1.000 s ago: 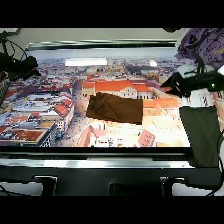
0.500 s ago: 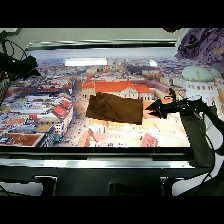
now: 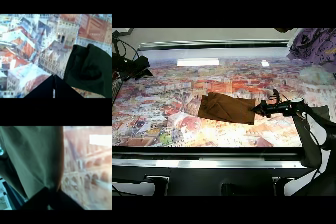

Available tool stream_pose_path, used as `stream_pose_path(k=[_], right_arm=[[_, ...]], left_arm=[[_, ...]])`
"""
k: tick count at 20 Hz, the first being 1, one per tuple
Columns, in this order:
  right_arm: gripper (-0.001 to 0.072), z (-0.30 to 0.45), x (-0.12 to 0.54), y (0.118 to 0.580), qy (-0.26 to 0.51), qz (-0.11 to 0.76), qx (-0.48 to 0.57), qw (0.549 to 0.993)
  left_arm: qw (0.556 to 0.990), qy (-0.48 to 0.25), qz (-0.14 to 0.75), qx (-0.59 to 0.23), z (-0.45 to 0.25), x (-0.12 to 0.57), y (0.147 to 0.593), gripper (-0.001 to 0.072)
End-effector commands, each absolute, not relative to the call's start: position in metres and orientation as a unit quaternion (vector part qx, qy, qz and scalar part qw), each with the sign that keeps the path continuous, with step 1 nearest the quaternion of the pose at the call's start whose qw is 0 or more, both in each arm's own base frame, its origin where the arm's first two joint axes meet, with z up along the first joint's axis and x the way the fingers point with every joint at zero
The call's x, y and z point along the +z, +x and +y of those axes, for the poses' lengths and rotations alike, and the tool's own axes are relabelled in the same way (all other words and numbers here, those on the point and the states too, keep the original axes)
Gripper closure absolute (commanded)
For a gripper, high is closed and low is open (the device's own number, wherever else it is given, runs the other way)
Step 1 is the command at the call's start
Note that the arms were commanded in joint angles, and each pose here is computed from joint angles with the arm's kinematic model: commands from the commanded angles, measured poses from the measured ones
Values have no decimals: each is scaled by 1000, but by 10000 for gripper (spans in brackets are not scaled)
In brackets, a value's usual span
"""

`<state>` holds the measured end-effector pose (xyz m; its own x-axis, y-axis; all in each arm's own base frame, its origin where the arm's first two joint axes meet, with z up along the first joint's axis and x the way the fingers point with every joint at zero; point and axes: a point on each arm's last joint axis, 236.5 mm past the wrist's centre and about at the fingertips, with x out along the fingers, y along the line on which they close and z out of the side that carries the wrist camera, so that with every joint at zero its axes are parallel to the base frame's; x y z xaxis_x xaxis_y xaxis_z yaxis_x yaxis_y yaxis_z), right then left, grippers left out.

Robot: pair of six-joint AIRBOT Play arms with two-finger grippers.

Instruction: Fold the clothes and pants, and hang the long-sleeved shirts on hangers.

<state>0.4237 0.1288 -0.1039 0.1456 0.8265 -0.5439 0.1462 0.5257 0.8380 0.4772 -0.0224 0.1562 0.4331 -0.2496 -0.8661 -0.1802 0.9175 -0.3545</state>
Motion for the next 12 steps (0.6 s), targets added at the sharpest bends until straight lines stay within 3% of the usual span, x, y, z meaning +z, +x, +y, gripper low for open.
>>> stream_pose_path(k=[1,4,12], right_arm=[[687,146,-95,420,411,598,285,626],[688,141,-58,438,400,581,282,651],[688,69,80,530,272,500,169,805]], left_arm=[[822,-202,532,-21,-22,156,477,689],[822,-202,532,-21,-22,156,477,689],[822,-203,532,-20,-22,156,477,689]])
